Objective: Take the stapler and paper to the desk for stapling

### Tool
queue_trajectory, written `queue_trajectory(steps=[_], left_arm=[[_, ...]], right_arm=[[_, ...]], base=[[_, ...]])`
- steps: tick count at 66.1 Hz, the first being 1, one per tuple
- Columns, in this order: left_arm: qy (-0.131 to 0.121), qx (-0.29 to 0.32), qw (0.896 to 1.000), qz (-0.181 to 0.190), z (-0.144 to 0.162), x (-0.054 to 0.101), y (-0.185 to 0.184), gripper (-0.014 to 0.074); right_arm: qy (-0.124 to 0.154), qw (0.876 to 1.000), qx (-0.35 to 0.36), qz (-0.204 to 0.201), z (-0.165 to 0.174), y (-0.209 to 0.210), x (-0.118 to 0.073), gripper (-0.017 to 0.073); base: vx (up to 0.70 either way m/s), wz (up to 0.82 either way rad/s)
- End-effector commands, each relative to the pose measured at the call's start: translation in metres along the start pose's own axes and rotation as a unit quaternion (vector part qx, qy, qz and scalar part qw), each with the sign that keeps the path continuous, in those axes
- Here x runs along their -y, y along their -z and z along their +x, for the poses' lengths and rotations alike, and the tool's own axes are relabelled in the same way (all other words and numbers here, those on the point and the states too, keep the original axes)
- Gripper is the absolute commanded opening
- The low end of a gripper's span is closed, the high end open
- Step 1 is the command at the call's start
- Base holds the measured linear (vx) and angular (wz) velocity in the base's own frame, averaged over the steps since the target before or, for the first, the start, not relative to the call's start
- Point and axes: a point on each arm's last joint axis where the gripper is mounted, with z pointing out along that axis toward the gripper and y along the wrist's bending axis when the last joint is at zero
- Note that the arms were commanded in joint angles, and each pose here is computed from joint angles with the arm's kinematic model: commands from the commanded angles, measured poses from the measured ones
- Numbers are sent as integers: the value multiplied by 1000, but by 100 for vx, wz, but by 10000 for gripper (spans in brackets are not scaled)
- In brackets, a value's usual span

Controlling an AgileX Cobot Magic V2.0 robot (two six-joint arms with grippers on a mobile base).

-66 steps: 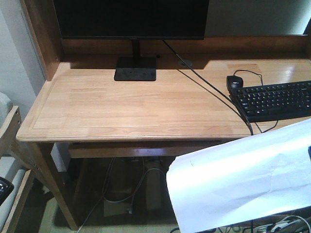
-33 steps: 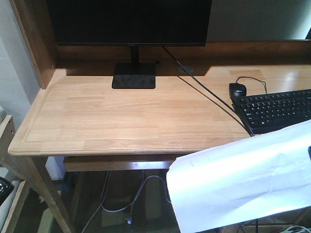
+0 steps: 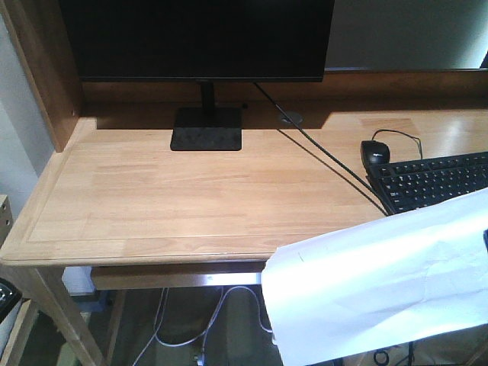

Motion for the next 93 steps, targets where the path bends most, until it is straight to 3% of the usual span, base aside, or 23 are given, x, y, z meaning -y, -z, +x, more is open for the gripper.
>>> queue_trajectory(steps=[1, 93], left_arm=[[1, 69, 998, 3, -19, 1, 4, -7], [1, 69, 998, 3, -19, 1, 4, -7]], right_arm=[[-4, 1000, 12, -25, -2, 0, -4, -5], [-4, 1000, 12, -25, -2, 0, -4, -5]], base=[[8, -1], [7, -1]])
